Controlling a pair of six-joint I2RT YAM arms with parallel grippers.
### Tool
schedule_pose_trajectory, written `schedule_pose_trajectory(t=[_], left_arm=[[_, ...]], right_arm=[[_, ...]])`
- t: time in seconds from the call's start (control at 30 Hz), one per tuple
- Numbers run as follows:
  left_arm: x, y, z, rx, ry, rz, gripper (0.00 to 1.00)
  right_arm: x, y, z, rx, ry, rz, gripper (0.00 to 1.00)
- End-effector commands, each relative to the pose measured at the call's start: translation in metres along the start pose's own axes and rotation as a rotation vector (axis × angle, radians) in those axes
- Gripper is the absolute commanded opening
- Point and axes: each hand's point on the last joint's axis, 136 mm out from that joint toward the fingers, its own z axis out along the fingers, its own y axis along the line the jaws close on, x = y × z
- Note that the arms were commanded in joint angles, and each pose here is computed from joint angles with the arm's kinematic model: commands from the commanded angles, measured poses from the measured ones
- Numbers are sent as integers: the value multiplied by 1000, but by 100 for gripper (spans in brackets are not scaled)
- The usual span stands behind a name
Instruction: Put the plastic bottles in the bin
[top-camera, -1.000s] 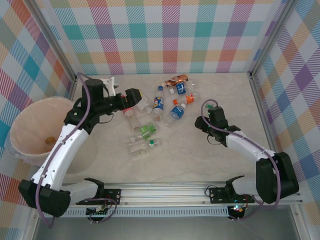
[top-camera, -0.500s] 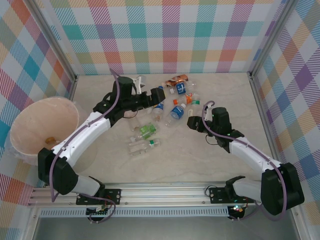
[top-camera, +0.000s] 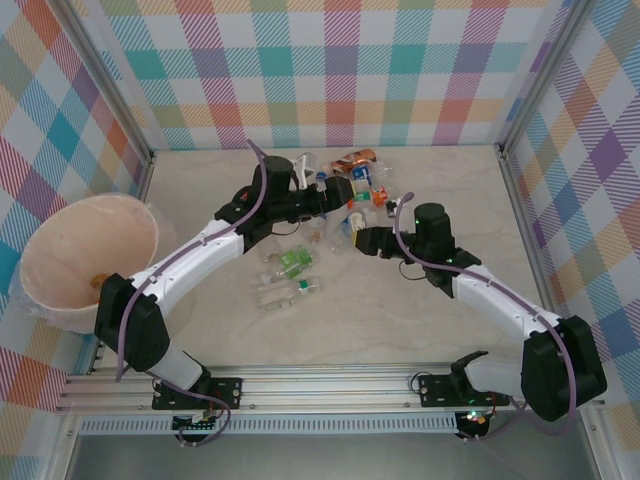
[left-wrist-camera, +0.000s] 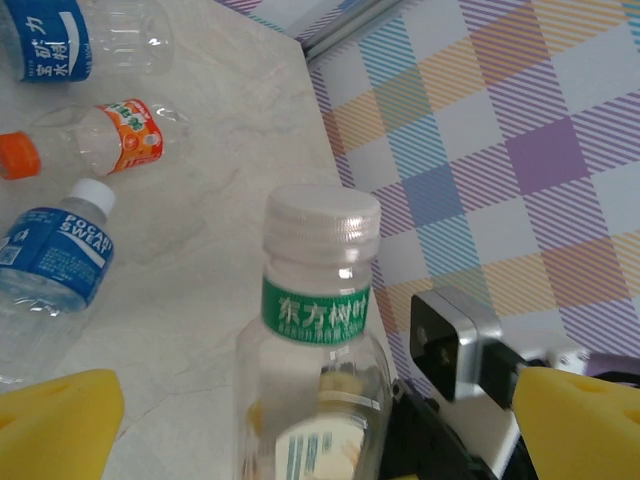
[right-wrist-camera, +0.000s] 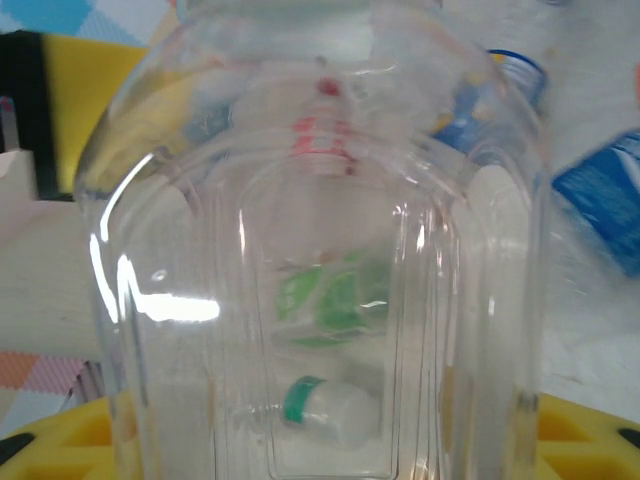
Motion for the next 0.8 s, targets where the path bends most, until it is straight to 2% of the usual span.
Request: schedule_pose_trajectory(t=[0.0,0.2,0.43,0.67,0.7,0.77], left_arm=[[-10,-13,13,30,-15,29,97],[-14,-1,16,-44,-26,74,86],[-11,7,20,-80,-13,105,56],[-6,1,16,-55,6,128,38],[-6,1,15,-55,6,133,37],[-6,4,13,-75,0,141,36]], right_arm=[[-12,35,5,-112,9,-98,27],[-5,48,10,-153,55,-125,28],[-2,58,15,-192,100,-129,27],[-5,57,18,-179,104,-107,28],[-4,56,19,-176,108,-104,28],[-5,56,19,-174,108,-98,38]])
